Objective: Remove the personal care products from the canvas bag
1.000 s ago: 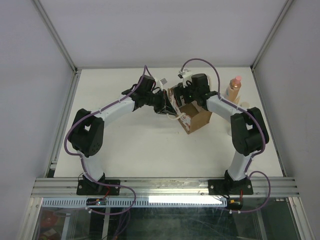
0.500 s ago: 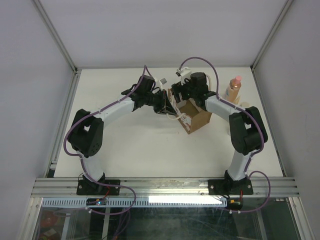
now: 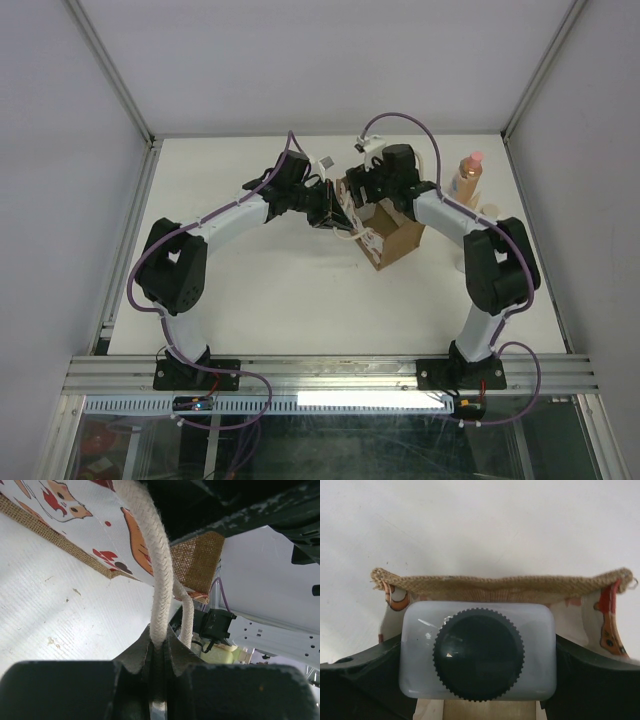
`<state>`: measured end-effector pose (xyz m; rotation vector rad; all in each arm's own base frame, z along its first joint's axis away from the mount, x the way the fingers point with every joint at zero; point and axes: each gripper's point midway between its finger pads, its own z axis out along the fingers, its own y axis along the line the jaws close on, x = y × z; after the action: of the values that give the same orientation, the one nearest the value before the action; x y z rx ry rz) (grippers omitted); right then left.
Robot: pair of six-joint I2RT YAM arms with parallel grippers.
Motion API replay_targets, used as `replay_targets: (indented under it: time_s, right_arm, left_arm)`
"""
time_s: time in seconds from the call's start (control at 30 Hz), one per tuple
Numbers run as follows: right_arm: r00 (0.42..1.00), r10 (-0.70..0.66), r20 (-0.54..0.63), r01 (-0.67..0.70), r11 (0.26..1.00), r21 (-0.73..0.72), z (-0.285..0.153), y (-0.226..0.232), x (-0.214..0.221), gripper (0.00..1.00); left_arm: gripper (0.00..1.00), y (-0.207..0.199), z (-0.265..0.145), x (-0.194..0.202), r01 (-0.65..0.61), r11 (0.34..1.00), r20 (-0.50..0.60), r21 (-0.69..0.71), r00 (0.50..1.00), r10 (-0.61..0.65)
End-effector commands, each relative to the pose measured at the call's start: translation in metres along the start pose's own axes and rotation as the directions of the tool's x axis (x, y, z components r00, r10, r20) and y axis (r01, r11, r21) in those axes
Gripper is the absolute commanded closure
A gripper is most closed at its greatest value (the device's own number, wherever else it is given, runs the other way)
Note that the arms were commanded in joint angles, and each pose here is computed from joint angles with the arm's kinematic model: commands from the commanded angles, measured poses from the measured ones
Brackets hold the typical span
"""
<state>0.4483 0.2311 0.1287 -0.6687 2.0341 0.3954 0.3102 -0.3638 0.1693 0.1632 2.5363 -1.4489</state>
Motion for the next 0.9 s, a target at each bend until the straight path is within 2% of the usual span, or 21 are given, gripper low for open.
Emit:
replay_targets:
  time_s: [0.0,0.23,0.47,0.73,0.87]
  right_arm:
    - [0.972,0.074,0.224,-0.078,0.997,0.013,-0.049,0.005,-0.098,1.0]
    - [0.94,0.132,0.314,-0.177,0.977,0.12,-0.085,-0.011,-0.124,1.0]
    - [0.932,0.162,0.323,-0.235,0.951,0.201,-0.128,-0.021,-0.143,1.0]
    - [0.907,0.121,0.403,-0.233,0.942,0.24,-0.215,-0.015,-0.16,1.0]
    - [0.909,0.096,0.405,-0.229,0.928,0.294,-0.255,-0.016,-0.149,1.0]
  left_arm:
    - [1.0,-0.018,-0.009,-0.008,-0.049,0.998,0.046,0.026,0.998,0.048]
    - [1.0,-0.02,-0.008,-0.011,-0.044,0.999,0.057,0.031,0.997,0.043]
    - [1.0,-0.02,-0.005,-0.014,-0.045,0.998,0.062,0.036,0.997,0.042]
    - [1.0,-0.021,-0.001,-0.02,-0.046,0.998,0.061,0.046,0.997,0.044]
    - [1.0,-0.022,0.001,-0.021,-0.047,0.998,0.058,0.051,0.997,0.044]
